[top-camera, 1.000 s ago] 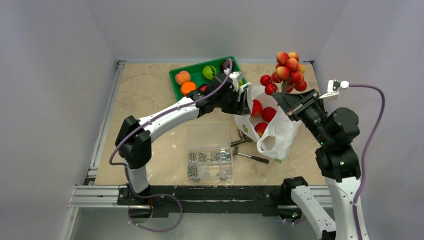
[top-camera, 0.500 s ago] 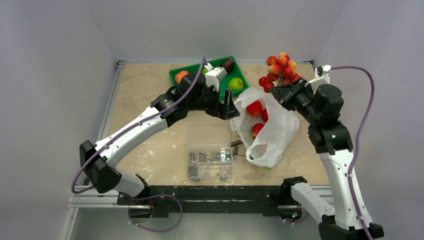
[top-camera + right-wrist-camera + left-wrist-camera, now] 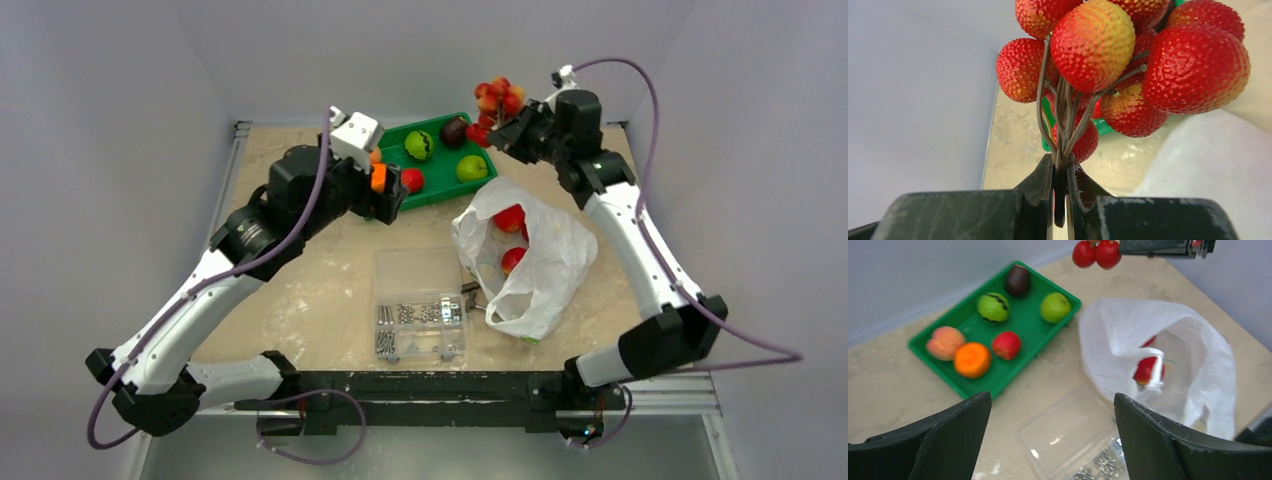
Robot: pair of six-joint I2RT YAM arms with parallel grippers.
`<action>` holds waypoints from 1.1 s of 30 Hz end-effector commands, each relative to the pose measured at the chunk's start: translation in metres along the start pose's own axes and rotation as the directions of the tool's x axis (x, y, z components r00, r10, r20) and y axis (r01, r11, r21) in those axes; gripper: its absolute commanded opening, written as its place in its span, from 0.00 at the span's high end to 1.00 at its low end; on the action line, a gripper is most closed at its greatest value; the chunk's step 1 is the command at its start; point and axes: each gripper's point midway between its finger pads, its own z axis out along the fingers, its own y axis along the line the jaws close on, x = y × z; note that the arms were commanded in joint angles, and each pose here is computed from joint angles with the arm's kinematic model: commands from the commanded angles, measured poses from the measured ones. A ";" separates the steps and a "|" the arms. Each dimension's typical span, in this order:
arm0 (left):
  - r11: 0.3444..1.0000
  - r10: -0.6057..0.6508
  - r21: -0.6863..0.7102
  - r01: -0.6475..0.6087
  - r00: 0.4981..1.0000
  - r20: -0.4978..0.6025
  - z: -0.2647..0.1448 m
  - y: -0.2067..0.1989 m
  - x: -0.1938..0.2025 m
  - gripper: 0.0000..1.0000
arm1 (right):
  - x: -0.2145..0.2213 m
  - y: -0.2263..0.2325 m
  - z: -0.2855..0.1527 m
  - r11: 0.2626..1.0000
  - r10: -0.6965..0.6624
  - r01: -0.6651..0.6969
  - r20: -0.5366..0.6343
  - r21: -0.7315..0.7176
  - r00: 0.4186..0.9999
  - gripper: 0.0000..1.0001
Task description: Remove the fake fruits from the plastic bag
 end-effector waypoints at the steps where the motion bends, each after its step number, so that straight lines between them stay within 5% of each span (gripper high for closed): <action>1: 0.953 0.145 -0.285 -0.098 0.978 0.148 -0.020 0.059 -0.027 0.06 | -0.013 0.043 0.039 0.990 -0.134 0.136 0.053 -0.028 0.989 1.00; 8: 0.917 0.188 -0.383 -0.113 0.968 0.163 -0.012 0.081 0.004 0.06 | 0.005 0.014 0.128 0.954 -0.233 0.240 -0.063 0.178 0.971 1.00; 14: 0.886 0.215 -0.445 -0.127 0.965 0.152 -0.013 0.095 0.017 0.06 | 0.020 -0.021 0.165 0.858 -0.350 0.380 -0.148 0.345 0.925 1.00; 20: 0.880 0.225 -0.459 -0.124 0.959 0.172 -0.020 0.099 0.018 0.06 | 0.058 -0.040 0.189 0.828 -0.370 0.432 -0.229 0.359 0.900 1.00; 33: 0.896 0.216 -0.425 -0.133 0.964 0.152 -0.009 0.093 0.027 0.06 | 0.093 -0.064 0.214 0.759 -0.410 0.505 -0.300 0.411 0.861 0.74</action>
